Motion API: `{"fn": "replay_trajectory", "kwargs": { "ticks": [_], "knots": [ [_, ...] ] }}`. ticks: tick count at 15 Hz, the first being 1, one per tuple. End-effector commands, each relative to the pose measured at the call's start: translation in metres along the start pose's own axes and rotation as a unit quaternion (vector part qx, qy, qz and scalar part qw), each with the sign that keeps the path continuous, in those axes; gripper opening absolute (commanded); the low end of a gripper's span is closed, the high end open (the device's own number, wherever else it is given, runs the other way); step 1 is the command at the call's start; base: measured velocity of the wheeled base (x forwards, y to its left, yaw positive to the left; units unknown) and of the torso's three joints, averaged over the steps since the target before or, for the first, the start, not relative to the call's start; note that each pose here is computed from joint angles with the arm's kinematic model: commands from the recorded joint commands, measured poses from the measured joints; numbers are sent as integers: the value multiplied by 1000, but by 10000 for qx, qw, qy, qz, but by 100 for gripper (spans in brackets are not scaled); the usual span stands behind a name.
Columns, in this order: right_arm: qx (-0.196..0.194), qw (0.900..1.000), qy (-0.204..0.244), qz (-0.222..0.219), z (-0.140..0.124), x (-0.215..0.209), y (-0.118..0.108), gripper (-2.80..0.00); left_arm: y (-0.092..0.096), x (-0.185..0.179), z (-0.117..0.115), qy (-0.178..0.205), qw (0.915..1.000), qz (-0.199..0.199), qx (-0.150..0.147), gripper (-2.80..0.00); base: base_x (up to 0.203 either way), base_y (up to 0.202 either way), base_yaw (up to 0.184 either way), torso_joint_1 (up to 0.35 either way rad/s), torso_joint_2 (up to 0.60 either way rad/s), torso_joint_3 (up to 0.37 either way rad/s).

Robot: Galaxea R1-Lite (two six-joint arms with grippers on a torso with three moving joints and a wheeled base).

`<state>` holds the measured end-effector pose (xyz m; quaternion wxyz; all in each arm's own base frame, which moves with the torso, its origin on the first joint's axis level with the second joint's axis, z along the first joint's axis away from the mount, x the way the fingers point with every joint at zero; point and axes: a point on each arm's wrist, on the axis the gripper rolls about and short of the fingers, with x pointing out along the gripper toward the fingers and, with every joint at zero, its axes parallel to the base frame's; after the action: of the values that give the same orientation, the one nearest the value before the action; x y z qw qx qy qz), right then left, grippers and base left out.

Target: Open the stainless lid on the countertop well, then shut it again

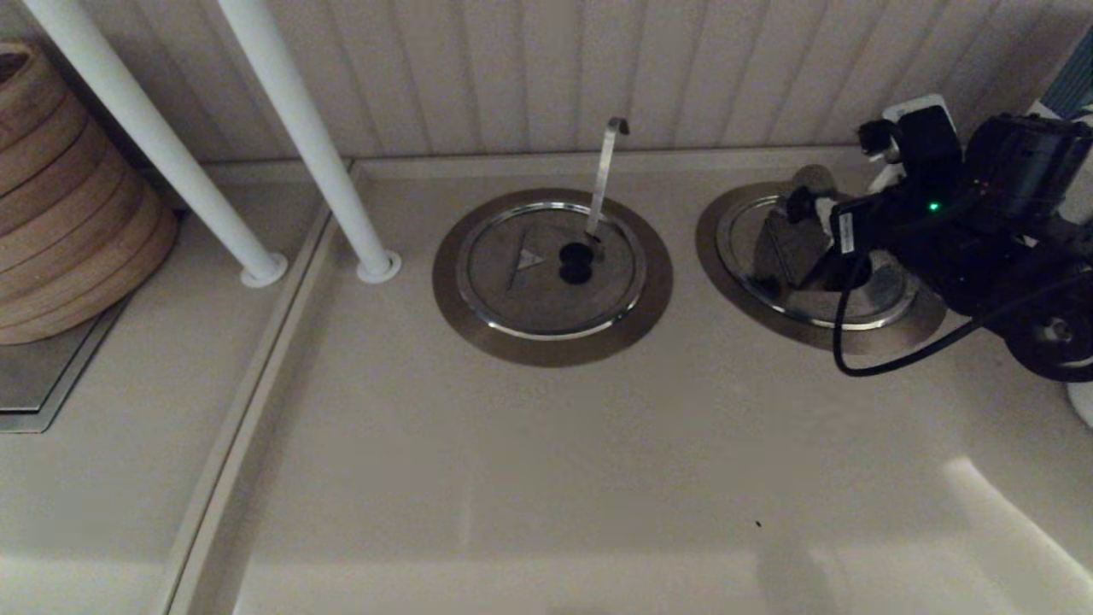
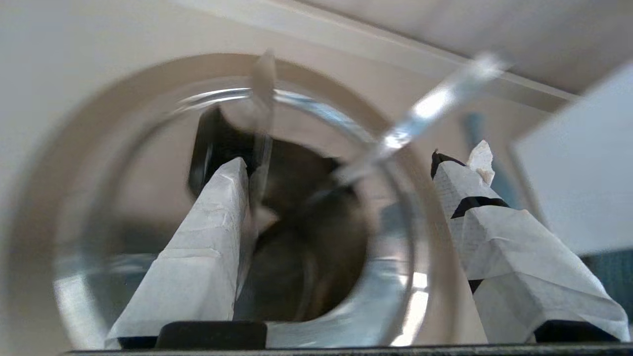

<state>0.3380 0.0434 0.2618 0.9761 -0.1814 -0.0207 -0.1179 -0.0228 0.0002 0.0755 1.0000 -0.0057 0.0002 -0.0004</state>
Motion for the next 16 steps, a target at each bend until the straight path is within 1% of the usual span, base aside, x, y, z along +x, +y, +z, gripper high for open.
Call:
{"fn": "replay_trajectory", "kwargs": {
  "ticks": [1, 5, 9, 13, 16],
  "knots": [
    [-21, 9996, -6, -278, -1, 5, -17, 0, 0, 0, 0, 6, 10000, -2, -4, -280, 0, 0, 0, 0, 0, 0],
    [30, 9987, -145, -481, 9, -1, -34, 0, 0, 0, 0, 6, 10000, 3, 4, -280, 0, 0, 0, 0, 0, 0],
    [45, 9981, -172, -583, 12, -3, -41, 0, 0, 0, 0, 8, 10000, 8, -2, -280, 0, 0, 0, 0, 0, 0],
    [95, 9978, -254, -612, 20, -10, -48, 0, 0, 0, 0, 6, 10000, -3, -4, -280, 0, 0, 0, 0, 0, 0],
    [215, 9977, -280, -570, 34, -30, -59, 0, 0, 0, 0, 6, 10000, 2, -1, -280, 0, 0, 0, 0, 0, 0]
  ]
}}
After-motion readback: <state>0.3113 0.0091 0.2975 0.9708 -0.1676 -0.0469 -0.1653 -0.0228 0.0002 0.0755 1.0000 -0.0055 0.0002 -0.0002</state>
